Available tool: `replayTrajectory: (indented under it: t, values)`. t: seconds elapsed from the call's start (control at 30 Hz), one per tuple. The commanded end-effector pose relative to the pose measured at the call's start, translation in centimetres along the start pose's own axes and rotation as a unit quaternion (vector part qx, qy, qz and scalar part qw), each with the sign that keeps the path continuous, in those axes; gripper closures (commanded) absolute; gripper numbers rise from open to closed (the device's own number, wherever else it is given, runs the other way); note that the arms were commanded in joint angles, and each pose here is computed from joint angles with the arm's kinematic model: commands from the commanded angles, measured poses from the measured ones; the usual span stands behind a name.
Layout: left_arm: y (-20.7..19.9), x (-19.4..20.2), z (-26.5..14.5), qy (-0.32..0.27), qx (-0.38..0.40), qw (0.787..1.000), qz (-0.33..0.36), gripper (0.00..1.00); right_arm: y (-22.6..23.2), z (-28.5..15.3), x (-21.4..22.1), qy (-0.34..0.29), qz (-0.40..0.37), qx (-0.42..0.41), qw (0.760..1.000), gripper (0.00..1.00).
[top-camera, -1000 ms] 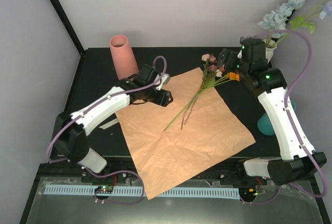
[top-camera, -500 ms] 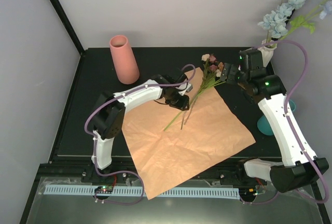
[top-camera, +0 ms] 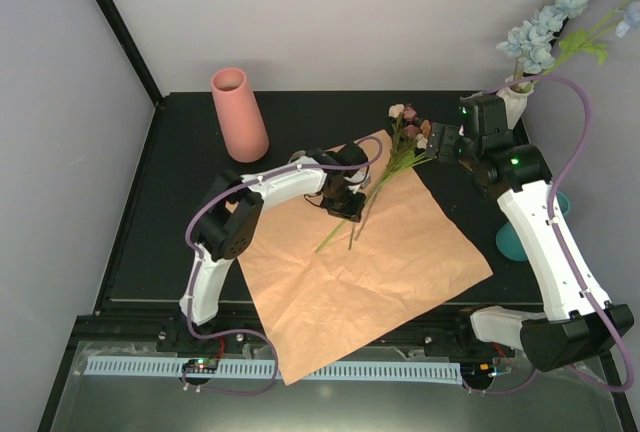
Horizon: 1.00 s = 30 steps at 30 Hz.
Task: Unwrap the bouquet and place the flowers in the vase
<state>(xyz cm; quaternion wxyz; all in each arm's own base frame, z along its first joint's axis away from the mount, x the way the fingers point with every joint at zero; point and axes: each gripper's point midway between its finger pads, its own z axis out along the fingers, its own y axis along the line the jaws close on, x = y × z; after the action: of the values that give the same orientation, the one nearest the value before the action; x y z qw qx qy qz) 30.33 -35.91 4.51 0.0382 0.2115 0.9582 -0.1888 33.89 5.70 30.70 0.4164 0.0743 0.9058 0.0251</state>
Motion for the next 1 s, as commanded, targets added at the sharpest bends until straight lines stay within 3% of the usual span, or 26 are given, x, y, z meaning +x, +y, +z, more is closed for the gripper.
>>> replayTrajectory:
  t: [0.0,0.4,0.53,0.97]
  values:
    - [-0.9,-0.7,0.3,-0.001,0.007,1.000,-0.009,0.71,-0.1,0.0,-0.6,-0.014,-0.008,0.006,1.000,0.00]
    - [-0.7,-0.5,2.0,0.010,0.008,1.000,-0.020,0.82,0.5,0.0,-0.1,-0.018,-0.027,0.006,0.999,0.00]
    - [-0.9,-0.8,2.0,0.006,0.011,1.000,-0.020,0.98,0.5,-0.1,0.1,-0.017,-0.030,0.005,0.999,0.00]
    - [-4.4,-5.7,-11.7,-0.149,0.095,0.984,-0.021,0.98,2.3,-2.4,-2.2,-0.049,-0.034,-0.050,0.997,0.00]
